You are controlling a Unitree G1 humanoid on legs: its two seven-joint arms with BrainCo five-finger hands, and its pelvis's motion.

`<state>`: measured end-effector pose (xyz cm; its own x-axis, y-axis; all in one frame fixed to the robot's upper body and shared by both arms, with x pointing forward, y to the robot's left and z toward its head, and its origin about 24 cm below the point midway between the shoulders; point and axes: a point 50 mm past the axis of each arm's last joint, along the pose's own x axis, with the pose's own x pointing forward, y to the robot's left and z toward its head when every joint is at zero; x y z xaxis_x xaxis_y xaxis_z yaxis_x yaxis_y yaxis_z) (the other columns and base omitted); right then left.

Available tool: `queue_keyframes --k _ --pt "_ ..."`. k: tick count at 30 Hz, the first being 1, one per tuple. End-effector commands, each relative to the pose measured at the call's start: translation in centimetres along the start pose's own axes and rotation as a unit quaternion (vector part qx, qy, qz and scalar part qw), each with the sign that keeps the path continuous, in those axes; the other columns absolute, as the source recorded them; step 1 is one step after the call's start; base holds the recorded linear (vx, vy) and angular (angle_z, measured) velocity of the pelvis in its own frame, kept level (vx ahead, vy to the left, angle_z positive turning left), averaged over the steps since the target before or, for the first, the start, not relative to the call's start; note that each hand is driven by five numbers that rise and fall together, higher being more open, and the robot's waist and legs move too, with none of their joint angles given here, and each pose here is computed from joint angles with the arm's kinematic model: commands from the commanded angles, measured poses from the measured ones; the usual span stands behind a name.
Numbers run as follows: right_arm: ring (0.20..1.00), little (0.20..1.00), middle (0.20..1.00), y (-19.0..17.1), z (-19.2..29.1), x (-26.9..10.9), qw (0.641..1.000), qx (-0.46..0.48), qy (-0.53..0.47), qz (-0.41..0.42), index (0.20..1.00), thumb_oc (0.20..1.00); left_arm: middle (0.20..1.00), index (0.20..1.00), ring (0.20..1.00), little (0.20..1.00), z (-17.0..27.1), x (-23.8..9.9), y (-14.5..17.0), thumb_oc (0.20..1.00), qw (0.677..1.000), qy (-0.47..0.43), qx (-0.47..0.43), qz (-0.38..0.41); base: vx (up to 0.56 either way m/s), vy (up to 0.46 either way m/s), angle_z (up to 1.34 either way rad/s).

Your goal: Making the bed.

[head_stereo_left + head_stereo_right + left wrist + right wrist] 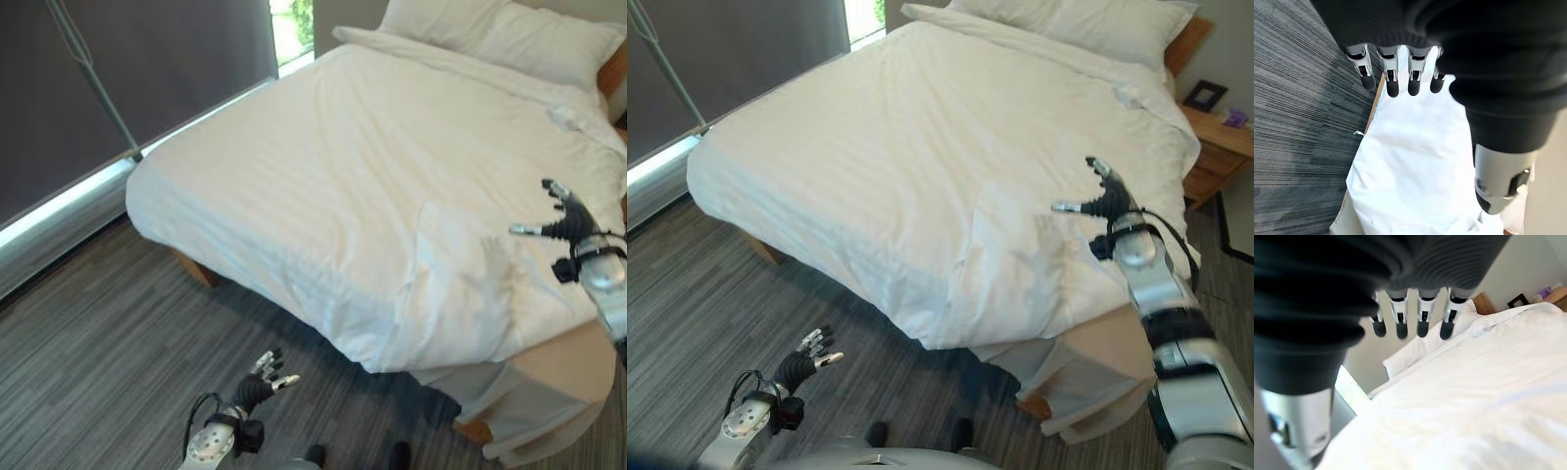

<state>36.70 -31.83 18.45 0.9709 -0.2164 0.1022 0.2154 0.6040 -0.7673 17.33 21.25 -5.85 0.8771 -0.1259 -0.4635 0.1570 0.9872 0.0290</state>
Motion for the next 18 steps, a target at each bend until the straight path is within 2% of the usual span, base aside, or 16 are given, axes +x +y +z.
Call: queue_keyframes --k 1,2,5,8,12,18 --pt "1.0 1.0 1.0 -4.8 3.6 1.3 0.996 -0.065 -0.039 -0.056 1.0 1.0 1.0 1.0 1.0 1.0 3.3 0.6 1.3 1.0 0.998 -0.066 0.013 0.002 -0.22 -0.022 0.19" --pt "1.0 1.0 1.0 -6.4 5.3 2.2 0.991 -0.097 -0.029 -0.084 1.0 1.0 1.0 1.0 1.0 1.0 4.6 0.9 1.4 1.0 0.996 -0.086 0.026 -0.006 -0.16 -0.015 0.12" --pt "1.0 1.0 1.0 -7.1 6.0 2.4 0.989 -0.112 -0.032 -0.096 1.0 1.0 1.0 1.0 1.0 1.0 5.2 0.9 1.6 1.0 0.995 -0.096 0.039 -0.006 -0.12 -0.014 0.08" --pt "1.0 1.0 1.0 -9.3 5.1 2.5 0.983 -0.102 0.026 -0.148 1.0 1.0 1.0 1.0 1.0 1.0 7.1 1.2 1.2 1.0 0.989 -0.129 0.067 -0.014 -0.15 -0.003 0.27" --pt "1.0 1.0 1.0 -9.0 3.2 2.3 0.976 -0.128 0.094 -0.151 1.0 1.0 1.0 1.0 1.0 1.0 7.4 1.6 0.5 1.0 0.99 -0.132 0.047 -0.01 -0.05 0.03 0.09" --pt "1.0 1.0 1.0 -6.5 -1.7 1.1 0.963 -0.174 0.181 -0.1 1.0 1.0 1.0 1.0 1.0 1.0 7.7 1.9 -0.3 1.0 0.989 -0.14 0.037 -0.011 0.0 -0.001 0.01"
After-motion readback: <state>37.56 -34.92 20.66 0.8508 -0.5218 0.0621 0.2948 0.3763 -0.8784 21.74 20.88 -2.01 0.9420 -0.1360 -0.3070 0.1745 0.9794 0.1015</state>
